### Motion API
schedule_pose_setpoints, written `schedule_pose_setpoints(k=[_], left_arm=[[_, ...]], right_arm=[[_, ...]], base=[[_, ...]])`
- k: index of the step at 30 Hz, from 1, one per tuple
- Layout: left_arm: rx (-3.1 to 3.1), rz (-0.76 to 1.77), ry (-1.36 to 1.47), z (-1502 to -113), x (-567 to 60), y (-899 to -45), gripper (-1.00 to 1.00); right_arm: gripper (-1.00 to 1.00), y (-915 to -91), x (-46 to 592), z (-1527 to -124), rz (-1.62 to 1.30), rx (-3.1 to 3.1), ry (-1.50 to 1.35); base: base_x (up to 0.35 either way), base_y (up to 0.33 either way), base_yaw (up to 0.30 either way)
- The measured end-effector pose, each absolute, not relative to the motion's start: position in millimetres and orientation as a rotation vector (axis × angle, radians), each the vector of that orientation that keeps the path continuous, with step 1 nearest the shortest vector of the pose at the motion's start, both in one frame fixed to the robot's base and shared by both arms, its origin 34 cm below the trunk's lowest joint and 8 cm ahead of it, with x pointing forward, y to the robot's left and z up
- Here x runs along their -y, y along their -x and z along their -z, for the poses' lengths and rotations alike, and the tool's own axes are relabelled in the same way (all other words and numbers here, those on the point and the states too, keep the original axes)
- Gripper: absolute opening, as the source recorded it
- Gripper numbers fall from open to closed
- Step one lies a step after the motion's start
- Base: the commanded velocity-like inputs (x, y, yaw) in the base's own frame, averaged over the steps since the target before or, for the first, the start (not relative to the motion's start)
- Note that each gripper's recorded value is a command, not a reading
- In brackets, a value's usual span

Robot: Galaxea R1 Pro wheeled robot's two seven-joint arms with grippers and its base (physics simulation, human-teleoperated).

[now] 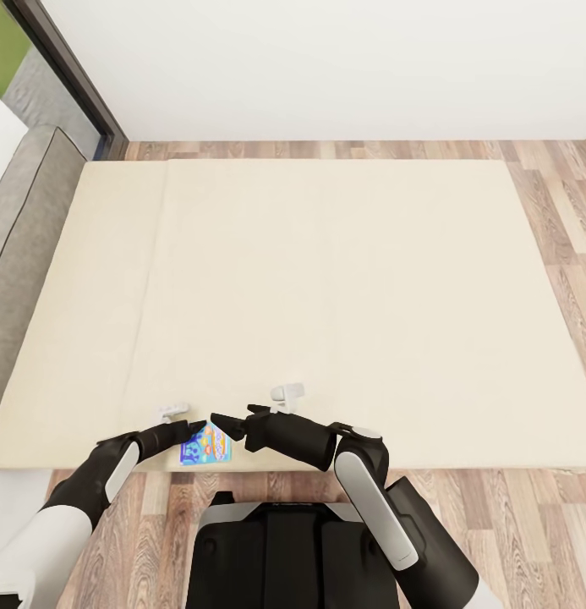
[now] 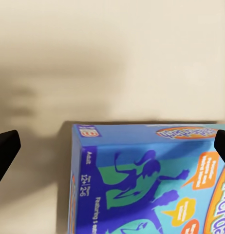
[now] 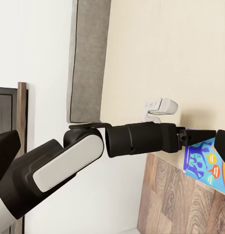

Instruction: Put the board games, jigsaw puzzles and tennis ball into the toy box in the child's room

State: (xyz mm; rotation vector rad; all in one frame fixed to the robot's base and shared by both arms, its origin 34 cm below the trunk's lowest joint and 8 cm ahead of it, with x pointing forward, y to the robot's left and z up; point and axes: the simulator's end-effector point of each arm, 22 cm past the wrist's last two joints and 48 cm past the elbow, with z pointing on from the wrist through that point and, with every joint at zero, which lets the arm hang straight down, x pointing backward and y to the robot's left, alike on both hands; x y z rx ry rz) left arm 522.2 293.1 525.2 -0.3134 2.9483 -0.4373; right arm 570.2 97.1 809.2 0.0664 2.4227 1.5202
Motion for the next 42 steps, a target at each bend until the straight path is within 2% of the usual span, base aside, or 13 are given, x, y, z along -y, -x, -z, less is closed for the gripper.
schedule_pose_setpoints(k=[42], left_arm=[[-2.957,0.471,0.376,-522.2,-281.6,-515.4,1.00]], right_arm=[[1.00,-570.4,-97.1,-808.9,-1.520,-2.423,-0.067]], base=[[-0.009,0.000,0.000]])
